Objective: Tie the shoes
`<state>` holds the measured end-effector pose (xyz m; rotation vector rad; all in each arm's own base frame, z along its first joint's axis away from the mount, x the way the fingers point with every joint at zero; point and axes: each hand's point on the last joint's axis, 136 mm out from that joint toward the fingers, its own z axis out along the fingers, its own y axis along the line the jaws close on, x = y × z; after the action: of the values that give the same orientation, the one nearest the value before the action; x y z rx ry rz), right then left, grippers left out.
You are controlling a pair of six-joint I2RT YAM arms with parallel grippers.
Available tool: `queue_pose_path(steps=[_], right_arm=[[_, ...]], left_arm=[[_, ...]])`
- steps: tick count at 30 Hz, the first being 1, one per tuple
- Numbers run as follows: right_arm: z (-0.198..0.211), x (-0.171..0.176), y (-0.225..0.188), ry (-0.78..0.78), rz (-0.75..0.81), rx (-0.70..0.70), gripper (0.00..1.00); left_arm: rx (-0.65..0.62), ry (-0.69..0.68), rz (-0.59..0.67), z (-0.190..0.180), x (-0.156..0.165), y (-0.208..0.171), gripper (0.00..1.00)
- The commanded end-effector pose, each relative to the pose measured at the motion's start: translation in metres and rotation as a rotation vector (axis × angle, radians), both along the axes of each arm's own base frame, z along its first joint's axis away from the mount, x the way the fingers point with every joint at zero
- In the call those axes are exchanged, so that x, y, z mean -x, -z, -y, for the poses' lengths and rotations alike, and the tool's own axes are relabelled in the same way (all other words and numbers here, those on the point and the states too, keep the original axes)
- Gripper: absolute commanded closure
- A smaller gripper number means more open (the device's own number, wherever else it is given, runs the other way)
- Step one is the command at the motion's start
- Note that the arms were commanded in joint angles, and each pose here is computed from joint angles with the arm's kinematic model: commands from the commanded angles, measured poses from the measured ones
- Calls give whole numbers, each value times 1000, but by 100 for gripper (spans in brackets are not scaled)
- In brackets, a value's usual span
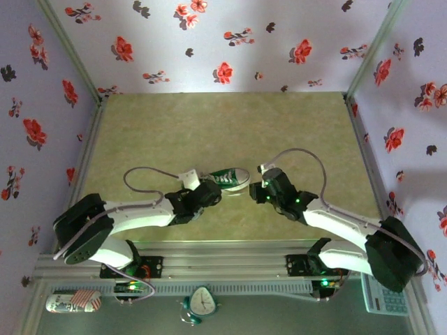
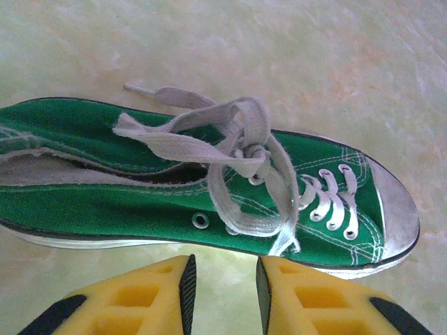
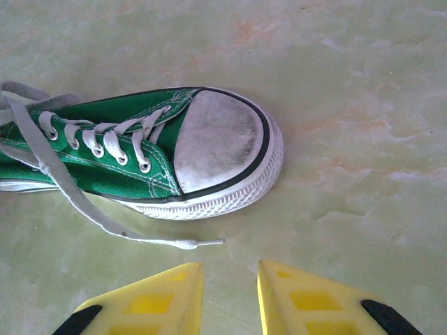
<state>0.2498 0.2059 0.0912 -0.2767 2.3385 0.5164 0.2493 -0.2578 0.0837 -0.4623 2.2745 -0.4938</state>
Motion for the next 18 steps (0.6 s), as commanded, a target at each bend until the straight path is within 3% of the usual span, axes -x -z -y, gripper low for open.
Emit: queue_pose_path(steps=[1,18], right_arm=[[8,3,5,29,-19,0,72],[8,6,7,25,-34,-10,72]], left_arm=[[26,-33,19,6,-10,-6,68],[44,-61,-11,4,-26,11,67]])
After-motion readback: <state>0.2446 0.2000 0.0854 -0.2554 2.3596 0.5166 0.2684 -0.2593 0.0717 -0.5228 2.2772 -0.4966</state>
